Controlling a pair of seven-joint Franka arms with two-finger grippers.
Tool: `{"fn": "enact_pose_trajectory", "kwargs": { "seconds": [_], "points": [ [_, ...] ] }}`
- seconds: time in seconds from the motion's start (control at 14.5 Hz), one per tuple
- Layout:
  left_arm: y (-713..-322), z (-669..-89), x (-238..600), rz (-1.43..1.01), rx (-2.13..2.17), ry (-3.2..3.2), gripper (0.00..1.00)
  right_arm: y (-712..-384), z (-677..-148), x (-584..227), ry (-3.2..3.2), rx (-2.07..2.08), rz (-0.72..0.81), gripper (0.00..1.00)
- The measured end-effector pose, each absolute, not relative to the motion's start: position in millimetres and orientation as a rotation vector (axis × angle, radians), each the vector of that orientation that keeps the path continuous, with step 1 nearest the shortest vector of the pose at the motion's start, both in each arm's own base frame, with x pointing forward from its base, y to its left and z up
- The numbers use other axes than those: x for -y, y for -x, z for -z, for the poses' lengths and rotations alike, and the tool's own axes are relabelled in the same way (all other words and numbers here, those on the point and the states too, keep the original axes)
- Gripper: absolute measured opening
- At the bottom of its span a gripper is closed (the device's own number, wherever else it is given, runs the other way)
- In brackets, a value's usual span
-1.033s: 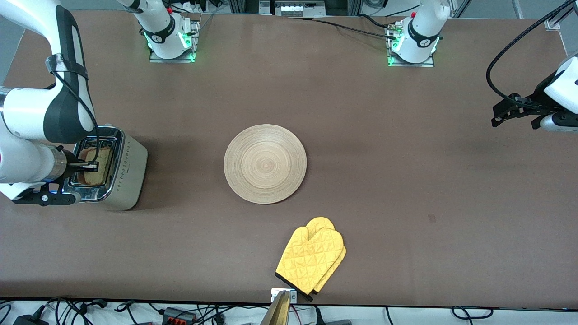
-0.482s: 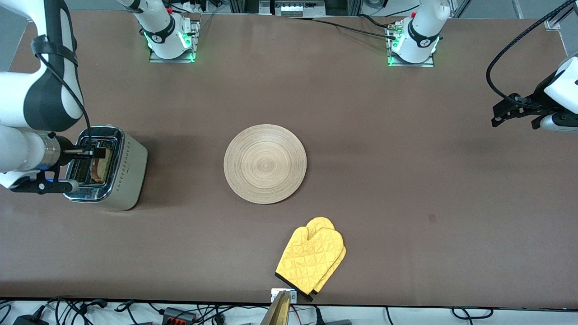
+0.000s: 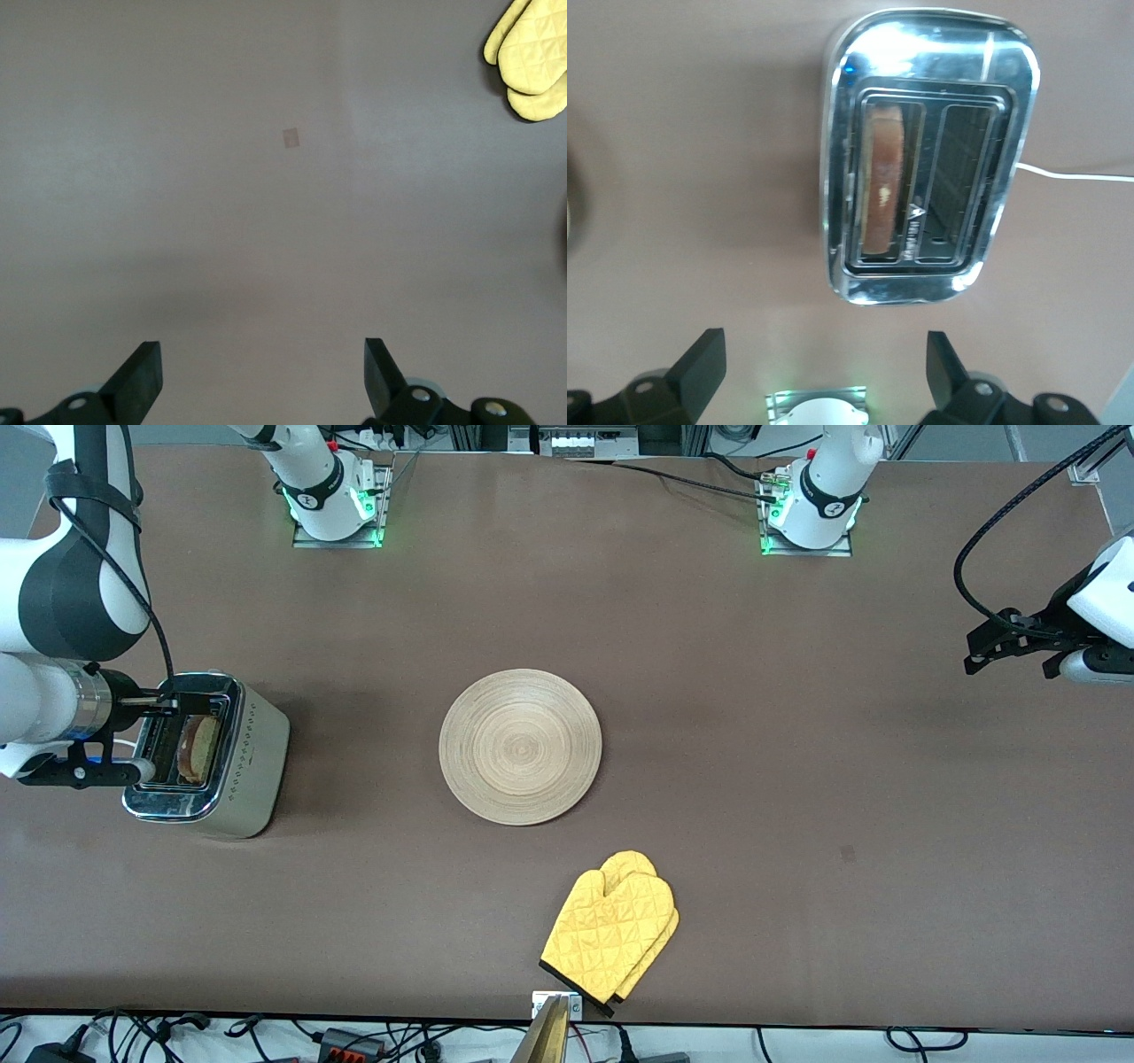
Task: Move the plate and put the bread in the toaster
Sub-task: 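Lower the bread into the toaster slot with the right gripper, then open the right gripper to release the bread in the slot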
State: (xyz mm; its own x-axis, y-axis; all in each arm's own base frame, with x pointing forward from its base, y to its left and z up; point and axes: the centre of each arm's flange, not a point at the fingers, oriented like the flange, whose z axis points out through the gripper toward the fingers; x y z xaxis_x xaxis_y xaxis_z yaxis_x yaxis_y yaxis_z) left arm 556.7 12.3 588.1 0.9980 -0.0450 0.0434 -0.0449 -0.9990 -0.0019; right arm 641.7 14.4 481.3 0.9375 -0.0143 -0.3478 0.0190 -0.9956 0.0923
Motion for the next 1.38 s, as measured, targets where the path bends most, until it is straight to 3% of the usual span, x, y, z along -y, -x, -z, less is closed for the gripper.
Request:
{"fn": "enact_pose_trajectory", "kwargs": {
  "seconds": [0.48, 0.83, 1.38],
  "points": [
    [-557, -588, -12, 0.068, -0.070, 3.139, 1.00, -645, -500, -28, -3.064, -0.022, 0.484, 1.00],
    [-556, -589, -13, 0.066, -0.069, 3.139, 1.00, -638, -526, -85, -3.045, -0.165, 0.349, 1.00],
    [-555, -593, -12, 0.049, -0.070, 3.140, 1.00, -624, -523, -56, -3.140, -0.105, 0.195, 1.00]
  ]
}}
